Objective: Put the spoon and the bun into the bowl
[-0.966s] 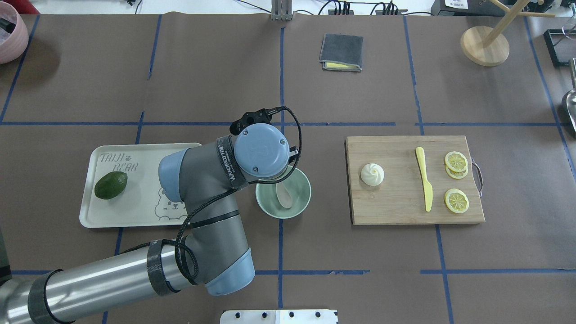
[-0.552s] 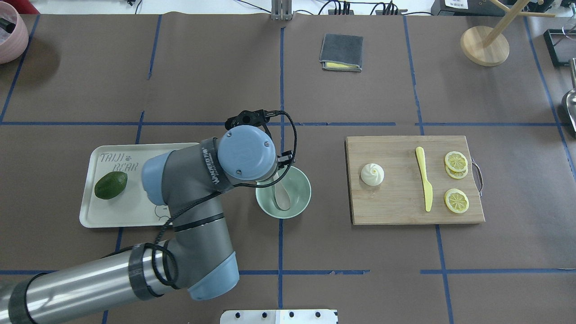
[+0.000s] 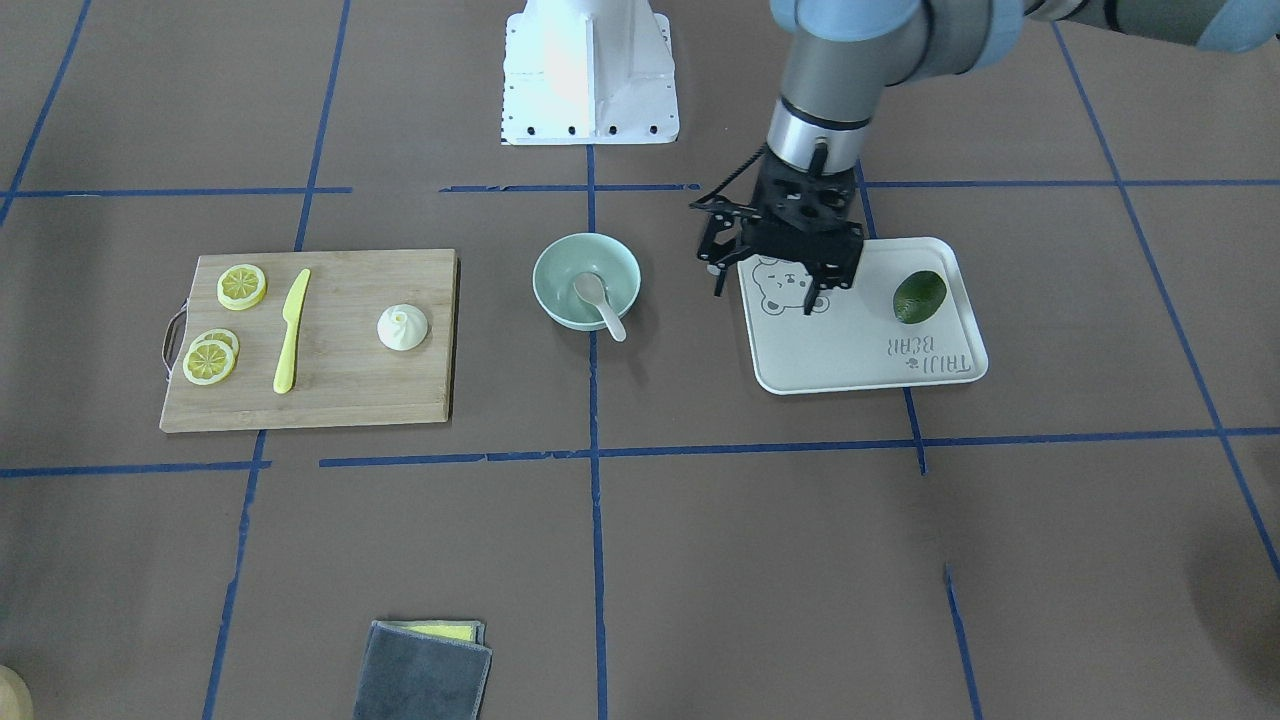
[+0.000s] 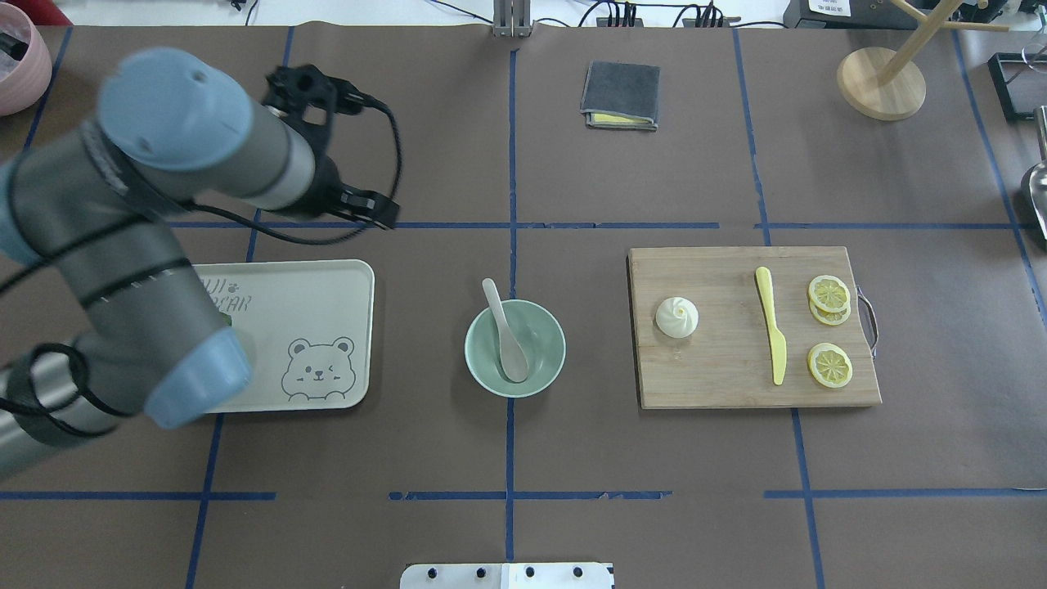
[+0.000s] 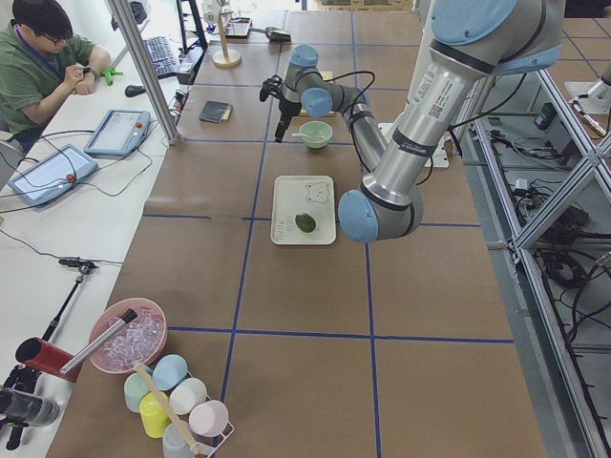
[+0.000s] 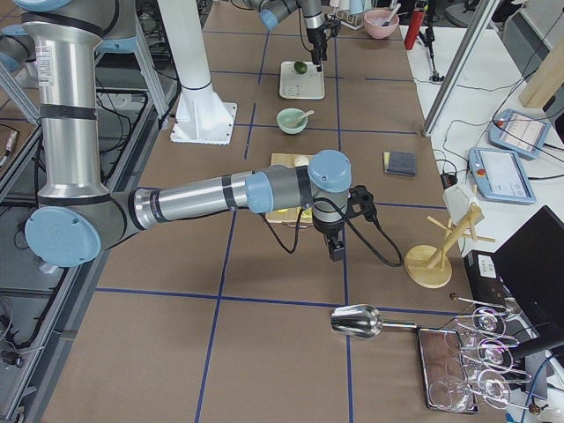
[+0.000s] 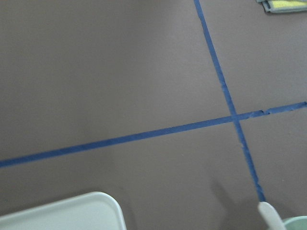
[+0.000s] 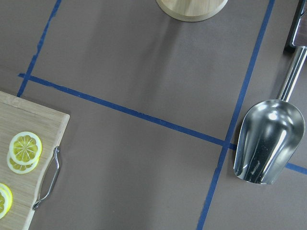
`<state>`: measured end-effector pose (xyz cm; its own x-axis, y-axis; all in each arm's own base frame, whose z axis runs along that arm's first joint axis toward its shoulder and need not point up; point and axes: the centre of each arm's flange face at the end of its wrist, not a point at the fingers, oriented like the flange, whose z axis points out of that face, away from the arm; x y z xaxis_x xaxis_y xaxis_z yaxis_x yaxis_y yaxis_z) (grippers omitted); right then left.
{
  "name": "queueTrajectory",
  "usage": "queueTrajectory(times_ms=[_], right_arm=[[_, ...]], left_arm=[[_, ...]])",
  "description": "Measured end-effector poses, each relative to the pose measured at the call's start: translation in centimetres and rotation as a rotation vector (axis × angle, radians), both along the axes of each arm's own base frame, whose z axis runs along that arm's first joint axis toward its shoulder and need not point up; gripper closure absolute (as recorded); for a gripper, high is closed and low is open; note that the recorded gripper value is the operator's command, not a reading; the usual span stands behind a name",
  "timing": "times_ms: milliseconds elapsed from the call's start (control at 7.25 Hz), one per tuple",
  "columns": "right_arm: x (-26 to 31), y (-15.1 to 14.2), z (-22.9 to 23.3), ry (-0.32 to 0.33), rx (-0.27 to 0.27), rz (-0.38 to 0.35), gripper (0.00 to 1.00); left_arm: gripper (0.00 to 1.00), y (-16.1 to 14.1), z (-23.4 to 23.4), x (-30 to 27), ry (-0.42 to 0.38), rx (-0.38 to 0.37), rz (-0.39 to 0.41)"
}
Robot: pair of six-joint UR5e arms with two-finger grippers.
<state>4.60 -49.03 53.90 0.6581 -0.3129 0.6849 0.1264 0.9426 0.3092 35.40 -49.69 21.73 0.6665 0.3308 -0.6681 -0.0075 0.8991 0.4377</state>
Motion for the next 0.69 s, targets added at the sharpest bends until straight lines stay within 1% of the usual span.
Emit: queueTrajectory(times_ms=[138,276,414,552,690], right_arm=[[0.0,0.0,0.0,-0.002,-0.001,0.001,0.00],[0.0,0.1,-0.2,-0.008,-0.005,0.006,0.00],[-0.1,0.0,-0.5,-0.025,-0.015,0.015,0.00],[-0.3,0.0,-0.9,-0.045,-0.023,0.023,0.00],[-0.4,-0.2,-1.3,-0.056,-0.021,0.024,0.00]], left_arm=[[0.00,-3.3,3.7,-6.9,-0.057,0.063,0.054],[0.00,-6.1,8.2,-14.1,-0.111,0.092,0.090],[0.00,-7.7,13.8,-20.5,-0.138,0.057,0.105],[0.00,-7.4,19.7,-25.5,-0.140,-0.026,0.098],[0.00,-6.1,24.8,-29.2,-0.142,-0.109,0.073]])
